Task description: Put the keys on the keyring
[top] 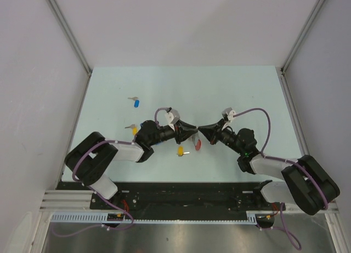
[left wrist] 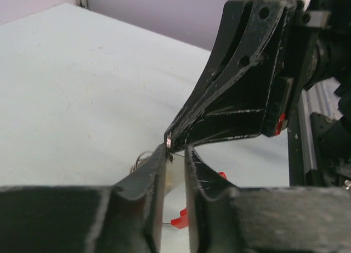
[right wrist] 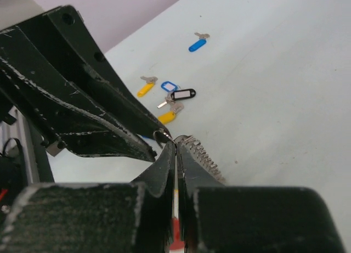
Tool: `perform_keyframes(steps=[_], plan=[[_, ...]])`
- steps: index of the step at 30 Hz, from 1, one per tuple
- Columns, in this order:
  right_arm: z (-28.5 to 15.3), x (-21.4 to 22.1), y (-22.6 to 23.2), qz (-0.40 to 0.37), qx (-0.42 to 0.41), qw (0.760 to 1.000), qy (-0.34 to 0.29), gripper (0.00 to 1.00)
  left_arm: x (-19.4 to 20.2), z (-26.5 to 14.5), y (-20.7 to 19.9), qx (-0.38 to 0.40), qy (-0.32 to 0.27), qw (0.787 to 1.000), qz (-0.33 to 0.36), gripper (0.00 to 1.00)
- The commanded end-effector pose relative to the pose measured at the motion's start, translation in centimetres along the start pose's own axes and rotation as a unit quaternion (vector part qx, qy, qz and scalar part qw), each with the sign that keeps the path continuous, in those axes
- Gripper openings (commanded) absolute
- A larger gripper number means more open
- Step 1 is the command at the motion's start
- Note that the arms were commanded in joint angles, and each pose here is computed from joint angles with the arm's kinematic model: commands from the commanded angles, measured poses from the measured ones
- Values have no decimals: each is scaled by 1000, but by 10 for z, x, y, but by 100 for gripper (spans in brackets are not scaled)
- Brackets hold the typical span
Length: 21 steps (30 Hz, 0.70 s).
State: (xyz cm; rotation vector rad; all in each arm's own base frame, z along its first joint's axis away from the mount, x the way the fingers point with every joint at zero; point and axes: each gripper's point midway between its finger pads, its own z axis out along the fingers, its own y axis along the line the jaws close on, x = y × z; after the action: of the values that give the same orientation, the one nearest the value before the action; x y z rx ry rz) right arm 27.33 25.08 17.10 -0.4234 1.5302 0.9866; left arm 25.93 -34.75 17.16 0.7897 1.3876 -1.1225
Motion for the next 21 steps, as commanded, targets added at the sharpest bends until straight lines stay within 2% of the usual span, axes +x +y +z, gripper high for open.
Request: perform_keyframes(steps=[1,6,11,16,21], plan=[[4,-15,-2,-70,4,998,1,0,-8,-4,-3,-6,11,999,30,30],[5,-10,-4,-138,10,990,35,0,0,-13,12,-44,80,993,71,43],[7,-5,-4,-163,13,985,58,0,4,-19,17,-44,138,983,113,52],[8,-1,-1,-182,4,981,69,0,9,-19,20,-44,169,974,142,54],[8,-1,1,-194,-2,978,75,0,-4,-20,25,-49,161,967,190,54]])
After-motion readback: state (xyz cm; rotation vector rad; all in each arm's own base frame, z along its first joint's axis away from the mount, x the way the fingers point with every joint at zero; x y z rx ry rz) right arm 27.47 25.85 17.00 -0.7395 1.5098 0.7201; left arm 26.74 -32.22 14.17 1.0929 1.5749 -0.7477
